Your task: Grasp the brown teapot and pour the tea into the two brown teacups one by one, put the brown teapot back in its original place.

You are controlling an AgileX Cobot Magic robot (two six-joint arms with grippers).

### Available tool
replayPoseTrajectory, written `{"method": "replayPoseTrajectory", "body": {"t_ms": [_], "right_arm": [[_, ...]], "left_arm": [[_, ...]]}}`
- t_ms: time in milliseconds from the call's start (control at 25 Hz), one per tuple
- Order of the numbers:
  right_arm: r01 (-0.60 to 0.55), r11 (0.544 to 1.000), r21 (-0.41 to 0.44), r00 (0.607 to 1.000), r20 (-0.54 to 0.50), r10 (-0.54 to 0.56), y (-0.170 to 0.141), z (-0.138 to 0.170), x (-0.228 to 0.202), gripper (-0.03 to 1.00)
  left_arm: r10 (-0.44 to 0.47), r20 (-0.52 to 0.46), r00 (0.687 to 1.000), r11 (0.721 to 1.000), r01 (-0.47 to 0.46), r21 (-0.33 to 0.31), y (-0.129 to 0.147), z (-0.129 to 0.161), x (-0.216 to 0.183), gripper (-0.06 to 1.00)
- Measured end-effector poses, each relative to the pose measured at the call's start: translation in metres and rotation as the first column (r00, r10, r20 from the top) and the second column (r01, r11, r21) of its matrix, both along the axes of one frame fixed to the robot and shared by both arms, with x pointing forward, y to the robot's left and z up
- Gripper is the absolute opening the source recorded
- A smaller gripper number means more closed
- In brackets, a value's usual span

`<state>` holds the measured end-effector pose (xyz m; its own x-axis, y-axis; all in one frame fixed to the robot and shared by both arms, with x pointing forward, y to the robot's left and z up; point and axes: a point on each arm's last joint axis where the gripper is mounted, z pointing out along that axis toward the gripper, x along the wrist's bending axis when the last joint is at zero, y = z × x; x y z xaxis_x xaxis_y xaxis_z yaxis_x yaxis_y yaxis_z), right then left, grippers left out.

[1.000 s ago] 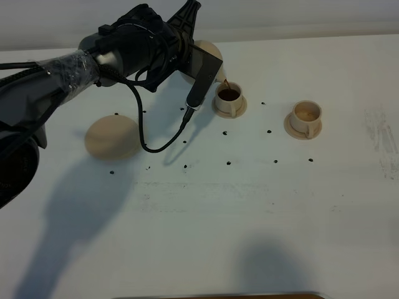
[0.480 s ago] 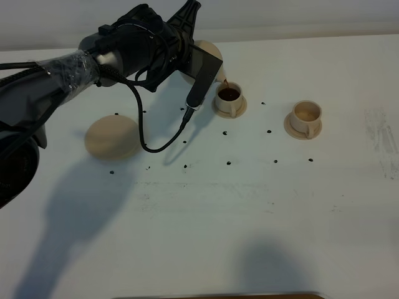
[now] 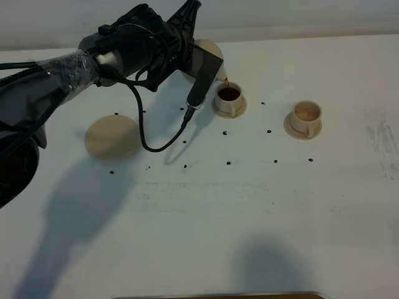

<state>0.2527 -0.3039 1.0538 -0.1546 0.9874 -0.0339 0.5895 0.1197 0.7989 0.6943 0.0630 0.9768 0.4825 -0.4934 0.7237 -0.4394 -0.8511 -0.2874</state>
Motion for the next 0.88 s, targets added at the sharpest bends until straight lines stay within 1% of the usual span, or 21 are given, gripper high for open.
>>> {"method": "replayPoseTrajectory", "body": {"t_ms": [120,320,600,880], "right_arm": [[0.0,1.0,0.0,1.0,0.0,0.0,0.0,0.0,0.0,0.24],[0.0,1.0,0.0,1.0,0.0,0.0,0.0,0.0,0.0,0.24],[0.0,1.0,0.0,1.0,0.0,0.0,0.0,0.0,0.0,0.24],[0.0,1.0,0.0,1.0,0.0,0.0,0.0,0.0,0.0,0.24]], "left_arm": [[0.029,-0.012,1.0,0.999,-0.029,-0.027,0.0005,-0.0004,-0.0002,0.16],[0.073,-0.049,0.996,0.996,-0.075,-0.04,0.0026,-0.0026,-0.0017,0.16],[0.088,-0.069,0.994,0.994,-0.092,-0.06,0.0024,-0.0036,-0.0025,0.16],[0.103,-0.086,0.991,0.993,-0.108,-0.057,0.0035,-0.0047,-0.0034,0.16]]}}
